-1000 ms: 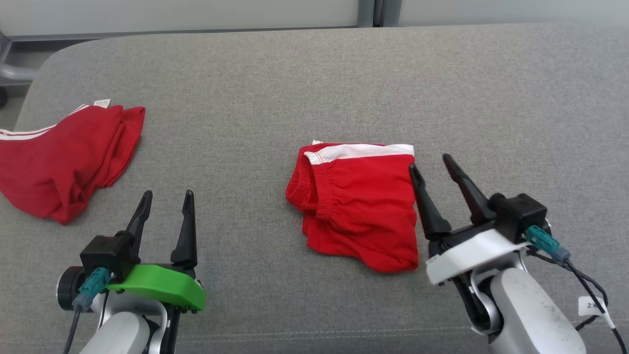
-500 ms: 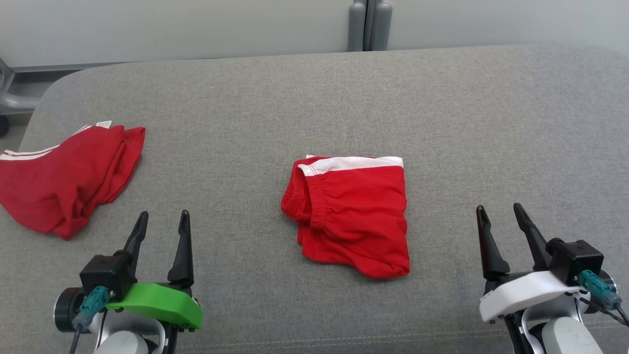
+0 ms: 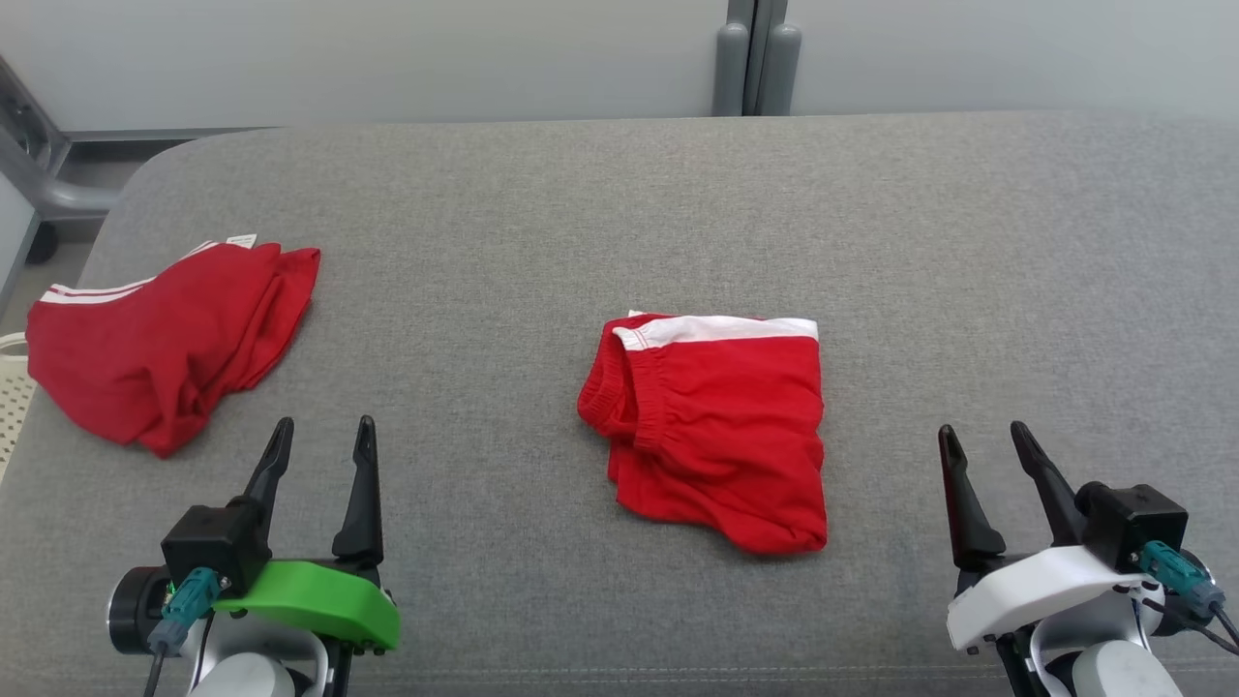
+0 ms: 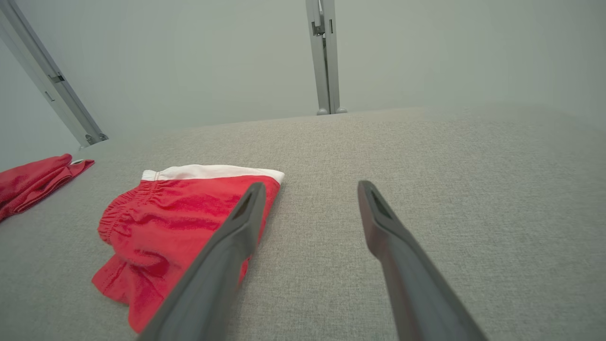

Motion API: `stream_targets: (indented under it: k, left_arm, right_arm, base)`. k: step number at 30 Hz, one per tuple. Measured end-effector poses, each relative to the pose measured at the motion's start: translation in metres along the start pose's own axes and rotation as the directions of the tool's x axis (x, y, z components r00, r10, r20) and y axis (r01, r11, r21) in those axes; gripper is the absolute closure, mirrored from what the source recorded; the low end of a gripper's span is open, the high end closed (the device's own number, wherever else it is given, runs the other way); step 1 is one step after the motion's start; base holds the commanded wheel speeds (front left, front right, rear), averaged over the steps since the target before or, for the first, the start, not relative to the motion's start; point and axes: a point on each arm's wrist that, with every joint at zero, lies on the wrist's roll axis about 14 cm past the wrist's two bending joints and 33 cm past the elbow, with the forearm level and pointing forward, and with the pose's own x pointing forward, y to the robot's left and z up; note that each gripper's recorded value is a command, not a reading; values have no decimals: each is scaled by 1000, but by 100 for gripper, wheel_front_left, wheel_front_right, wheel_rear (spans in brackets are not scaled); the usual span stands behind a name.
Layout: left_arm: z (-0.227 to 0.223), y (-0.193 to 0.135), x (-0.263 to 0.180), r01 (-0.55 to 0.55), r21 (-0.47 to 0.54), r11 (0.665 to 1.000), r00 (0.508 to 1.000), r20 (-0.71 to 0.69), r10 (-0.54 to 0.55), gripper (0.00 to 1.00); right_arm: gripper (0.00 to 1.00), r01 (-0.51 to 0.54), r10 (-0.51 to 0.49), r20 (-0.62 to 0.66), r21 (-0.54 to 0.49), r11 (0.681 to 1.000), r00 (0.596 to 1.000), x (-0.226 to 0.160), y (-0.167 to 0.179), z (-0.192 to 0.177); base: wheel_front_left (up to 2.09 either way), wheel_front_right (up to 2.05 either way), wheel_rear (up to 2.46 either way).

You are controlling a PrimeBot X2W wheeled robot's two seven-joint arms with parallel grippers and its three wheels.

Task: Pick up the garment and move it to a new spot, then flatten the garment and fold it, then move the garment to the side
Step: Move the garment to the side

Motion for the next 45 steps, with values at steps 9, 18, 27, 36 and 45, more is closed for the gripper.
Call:
stream_targets:
  k: [9, 18, 27, 36, 45]
  left_arm:
    - [12, 23, -2, -85, -18, 996, 995, 45, 86, 0]
    - [20, 61, -13, -218, -51, 975, 971, 87, 222, 0]
    - [5, 70, -14, -248, -46, 968, 966, 60, 251, 0]
    - [-5, 63, -7, -221, -43, 974, 974, 43, 222, 0]
    - [-9, 40, 15, -145, -45, 988, 988, 41, 147, 0]
  right_arm:
    - [0, -76, 78, -132, 22, 997, 988, 18, 18, -35]
    - [0, -187, 198, -245, 70, 980, 949, 45, 55, -74]
    - [0, -198, 224, -328, 108, 974, 918, 67, 64, -109]
    - [100, -209, 241, -355, 128, 970, 903, 73, 69, -119]
    - [100, -207, 202, -286, 13, 978, 936, 67, 42, -103]
  base:
    - [0, 0, 0]
    - [0, 0, 0]
    - [0, 0, 0]
    - [0, 0, 0]
    - [0, 0, 0]
